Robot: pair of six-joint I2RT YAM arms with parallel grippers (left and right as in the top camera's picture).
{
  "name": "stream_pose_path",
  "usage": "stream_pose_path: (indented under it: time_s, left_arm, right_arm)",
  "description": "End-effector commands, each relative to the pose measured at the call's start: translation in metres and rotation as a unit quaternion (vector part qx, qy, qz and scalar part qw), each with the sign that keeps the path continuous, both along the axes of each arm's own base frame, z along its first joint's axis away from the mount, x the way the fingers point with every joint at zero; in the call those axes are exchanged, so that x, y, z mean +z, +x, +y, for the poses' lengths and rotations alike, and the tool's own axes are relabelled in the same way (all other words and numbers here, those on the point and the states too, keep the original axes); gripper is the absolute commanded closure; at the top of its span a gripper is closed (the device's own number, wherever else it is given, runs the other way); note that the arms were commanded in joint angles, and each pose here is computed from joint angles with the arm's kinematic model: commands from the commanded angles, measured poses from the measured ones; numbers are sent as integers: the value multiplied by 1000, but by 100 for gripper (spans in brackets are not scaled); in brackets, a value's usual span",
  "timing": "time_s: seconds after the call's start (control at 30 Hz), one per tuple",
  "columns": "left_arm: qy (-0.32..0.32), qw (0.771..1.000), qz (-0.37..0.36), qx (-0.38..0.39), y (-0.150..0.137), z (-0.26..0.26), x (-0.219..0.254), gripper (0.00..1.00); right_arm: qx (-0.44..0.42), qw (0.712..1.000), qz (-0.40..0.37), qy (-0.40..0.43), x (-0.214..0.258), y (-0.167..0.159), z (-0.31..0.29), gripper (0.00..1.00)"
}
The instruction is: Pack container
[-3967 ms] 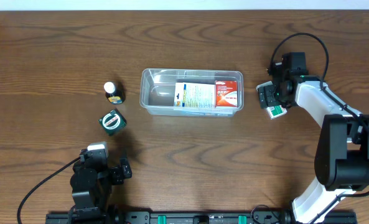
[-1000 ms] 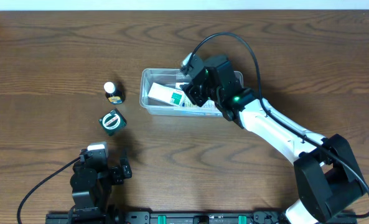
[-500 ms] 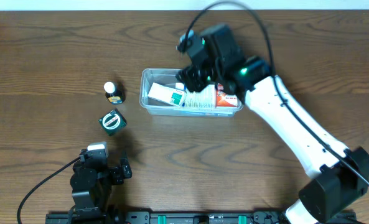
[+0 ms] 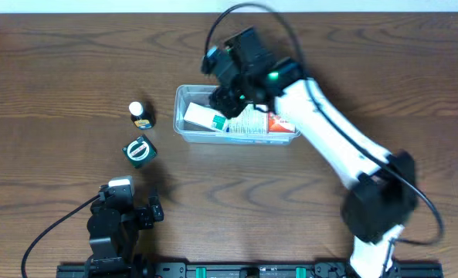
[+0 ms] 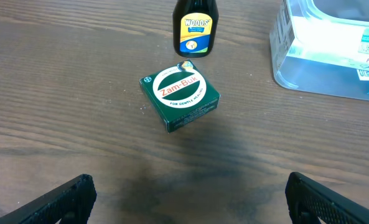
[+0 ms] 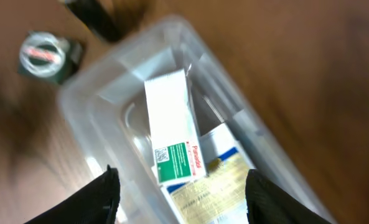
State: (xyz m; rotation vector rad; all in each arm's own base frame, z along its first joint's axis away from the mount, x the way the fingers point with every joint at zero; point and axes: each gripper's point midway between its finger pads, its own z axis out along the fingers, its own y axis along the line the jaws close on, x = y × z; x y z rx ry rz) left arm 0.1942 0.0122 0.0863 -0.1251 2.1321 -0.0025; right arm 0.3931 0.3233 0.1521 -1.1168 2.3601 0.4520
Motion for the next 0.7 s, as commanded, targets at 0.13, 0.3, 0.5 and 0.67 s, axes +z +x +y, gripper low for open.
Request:
stream_pose_path:
  time_s: [0.13,0.3,0.5,0.67]
  left_arm:
    - [-1,1000,-2,-4,0,-2,1,2]
    - [-1,1000,-2,-4,0,-2,1,2]
    - [-1,1000,-2,-4,0,-2,1,2]
    - [-1,1000,-2,-4,0,-2,1,2]
  right_arm:
    - [86,996,23,-27,-55,-12,19,32]
    - [114,993,18,-39,-65,-13,20,31]
    - [165,985,2,-53,-71,-17,21,23]
    - [192,979,7,-66,-87,-24,24,23]
